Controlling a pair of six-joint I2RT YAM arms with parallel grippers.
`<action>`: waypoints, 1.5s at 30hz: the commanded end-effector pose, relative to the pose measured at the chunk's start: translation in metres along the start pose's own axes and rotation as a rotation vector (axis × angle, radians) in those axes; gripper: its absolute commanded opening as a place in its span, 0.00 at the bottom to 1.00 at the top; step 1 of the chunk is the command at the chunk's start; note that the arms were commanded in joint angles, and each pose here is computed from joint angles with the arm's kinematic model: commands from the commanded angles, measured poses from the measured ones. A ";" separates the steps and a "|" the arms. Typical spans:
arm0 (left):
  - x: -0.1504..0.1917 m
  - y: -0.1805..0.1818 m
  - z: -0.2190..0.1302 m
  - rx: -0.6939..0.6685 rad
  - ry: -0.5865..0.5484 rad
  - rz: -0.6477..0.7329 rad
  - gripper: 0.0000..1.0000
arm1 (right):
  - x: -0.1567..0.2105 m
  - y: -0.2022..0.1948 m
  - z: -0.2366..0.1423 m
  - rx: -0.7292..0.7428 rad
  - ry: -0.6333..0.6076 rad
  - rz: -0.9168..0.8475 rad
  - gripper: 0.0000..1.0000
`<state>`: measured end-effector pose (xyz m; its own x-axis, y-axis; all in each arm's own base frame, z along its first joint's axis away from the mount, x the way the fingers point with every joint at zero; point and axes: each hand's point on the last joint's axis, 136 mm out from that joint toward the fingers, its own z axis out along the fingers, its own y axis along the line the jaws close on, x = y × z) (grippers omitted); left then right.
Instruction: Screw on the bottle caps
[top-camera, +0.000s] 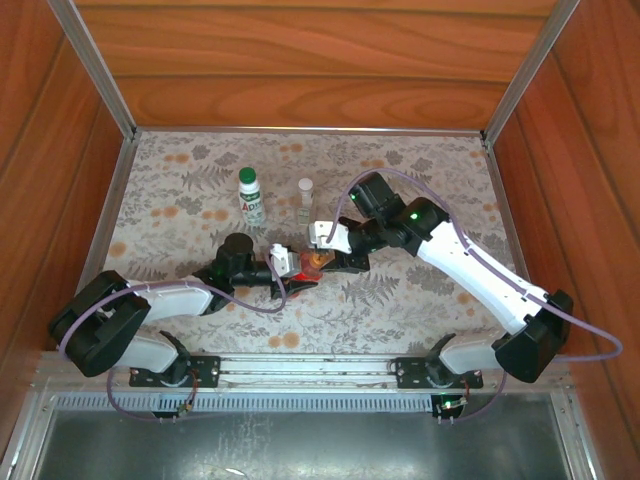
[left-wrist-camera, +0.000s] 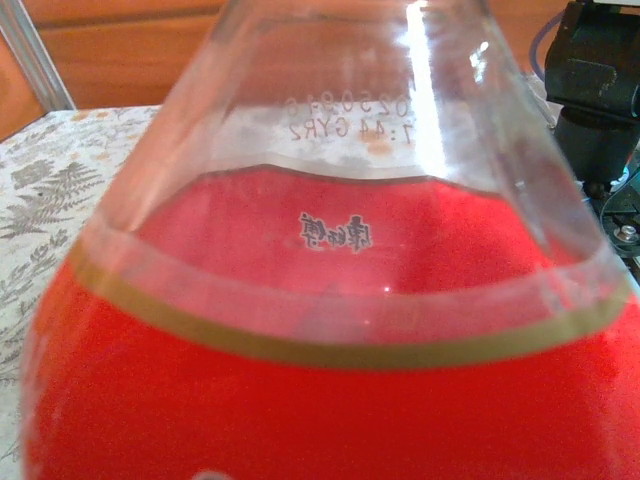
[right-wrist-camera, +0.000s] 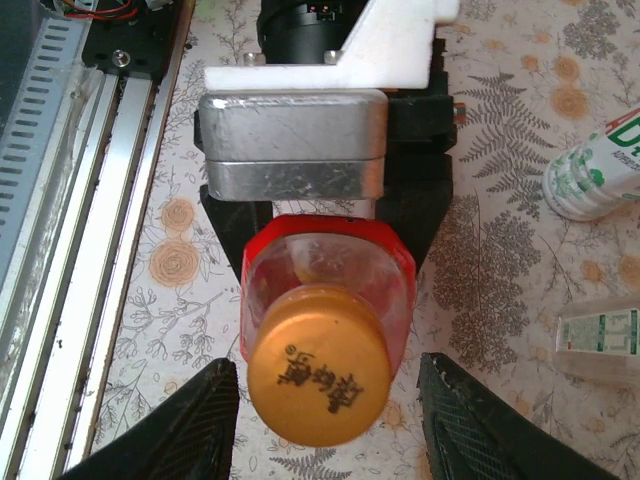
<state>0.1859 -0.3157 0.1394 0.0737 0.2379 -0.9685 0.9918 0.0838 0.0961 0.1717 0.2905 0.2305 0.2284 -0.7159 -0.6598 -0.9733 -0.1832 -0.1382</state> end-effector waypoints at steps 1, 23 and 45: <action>0.002 -0.003 0.000 0.031 -0.005 0.020 0.54 | -0.009 0.002 -0.011 0.001 -0.028 -0.027 0.52; 0.000 -0.007 0.000 0.053 -0.014 0.017 0.54 | -0.013 0.003 -0.005 -0.069 -0.038 0.008 0.37; -0.024 0.059 0.010 -0.255 0.027 0.156 0.54 | 0.003 -0.056 -0.031 0.345 -0.166 1.261 0.28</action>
<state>0.2405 -0.3181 0.1609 0.1772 0.2917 -0.9400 0.9177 0.2961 0.2649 0.2185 0.2848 0.2588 -0.6462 -0.4162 -0.6397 -0.7159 0.6210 0.3190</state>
